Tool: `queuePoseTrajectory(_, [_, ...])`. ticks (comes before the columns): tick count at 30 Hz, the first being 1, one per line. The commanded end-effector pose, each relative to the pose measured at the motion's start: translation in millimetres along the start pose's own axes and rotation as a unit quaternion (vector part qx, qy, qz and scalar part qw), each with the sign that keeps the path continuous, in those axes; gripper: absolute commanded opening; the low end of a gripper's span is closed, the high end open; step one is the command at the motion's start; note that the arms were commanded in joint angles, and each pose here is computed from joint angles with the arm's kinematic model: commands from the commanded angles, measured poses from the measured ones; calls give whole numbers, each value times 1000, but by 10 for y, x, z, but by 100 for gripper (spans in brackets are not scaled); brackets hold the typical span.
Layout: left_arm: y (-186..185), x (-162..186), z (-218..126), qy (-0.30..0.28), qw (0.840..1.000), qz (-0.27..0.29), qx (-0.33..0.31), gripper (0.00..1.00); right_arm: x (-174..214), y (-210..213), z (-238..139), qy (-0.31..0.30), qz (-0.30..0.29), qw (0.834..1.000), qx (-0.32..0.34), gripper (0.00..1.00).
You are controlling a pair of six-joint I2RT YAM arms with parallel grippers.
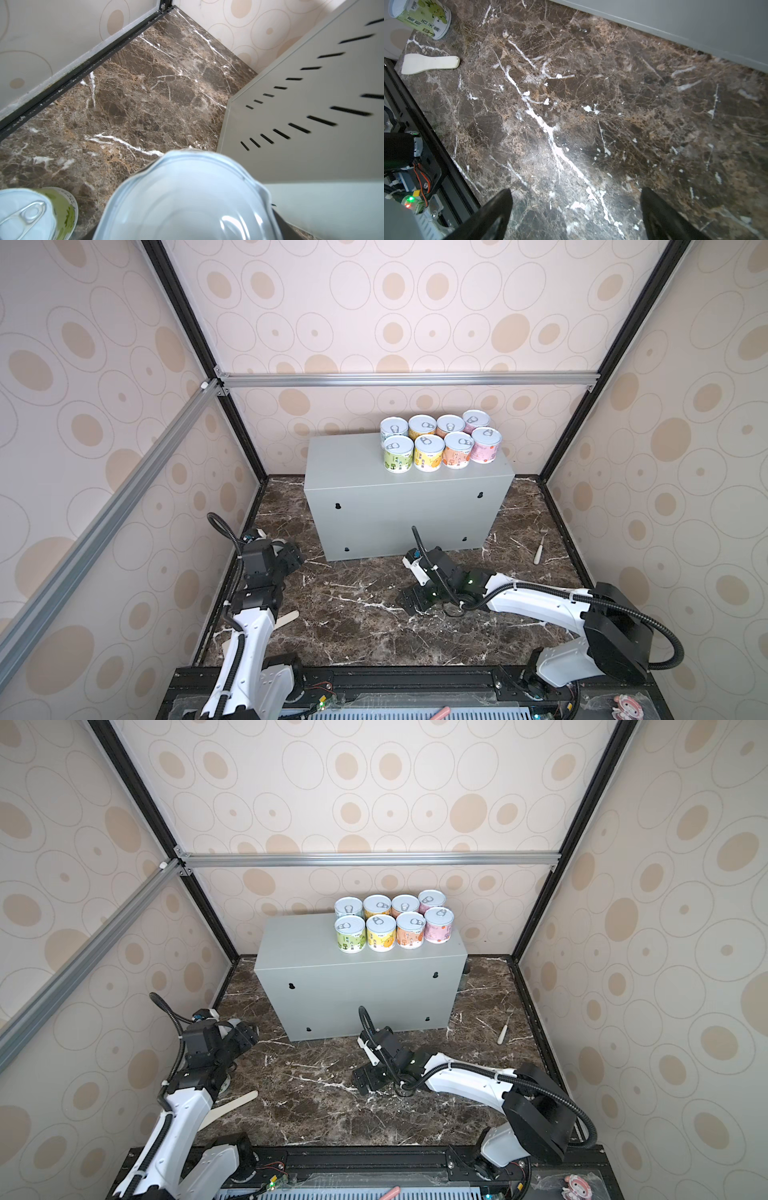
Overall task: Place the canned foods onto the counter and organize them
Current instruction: 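Lift the coconut-label can off the table with the left gripper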
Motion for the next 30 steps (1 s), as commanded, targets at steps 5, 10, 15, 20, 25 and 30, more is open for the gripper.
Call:
queuePoseTrajectory(5, [-228, -252, -291, -52, 997, 5, 63, 56, -90, -5, -141, -10, -35, 999, 33, 98])
queuePoseTrajectory(10, [-362, -421, -408, -60, 995, 35, 71, 56, -86, -11, -197, -15, -35, 999, 39, 98])
queuePoseTrajectory(15, [-545, -663, -590, -80, 991, 60, 83, 55, -49, -12, -235, -2, -32, 999, 39, 98])
queuePoseTrajectory(20, [-801, -951, -764, -94, 987, 77, 108, 55, -58, -26, -327, -13, -35, 998, 53, 98])
queuePoseTrajectory(25, [-986, -1125, -844, -104, 982, 84, 137, 54, -73, -14, -379, -13, -37, 998, 53, 99])
queuePoseTrajectory(30, [-1185, -1339, -964, -113, 976, 92, 159, 54, -77, -23, -449, -18, -40, 997, 61, 98])
Point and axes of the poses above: each gripper's point midway between its finger pads, its own z axis out along the fingers, its own y axis along the line the jaws close on, x = y × z, the point moved 9 cm from there along -z, back along the fingers, and after that the axes turned 7 degrees about -z, right-handed, at the moved point
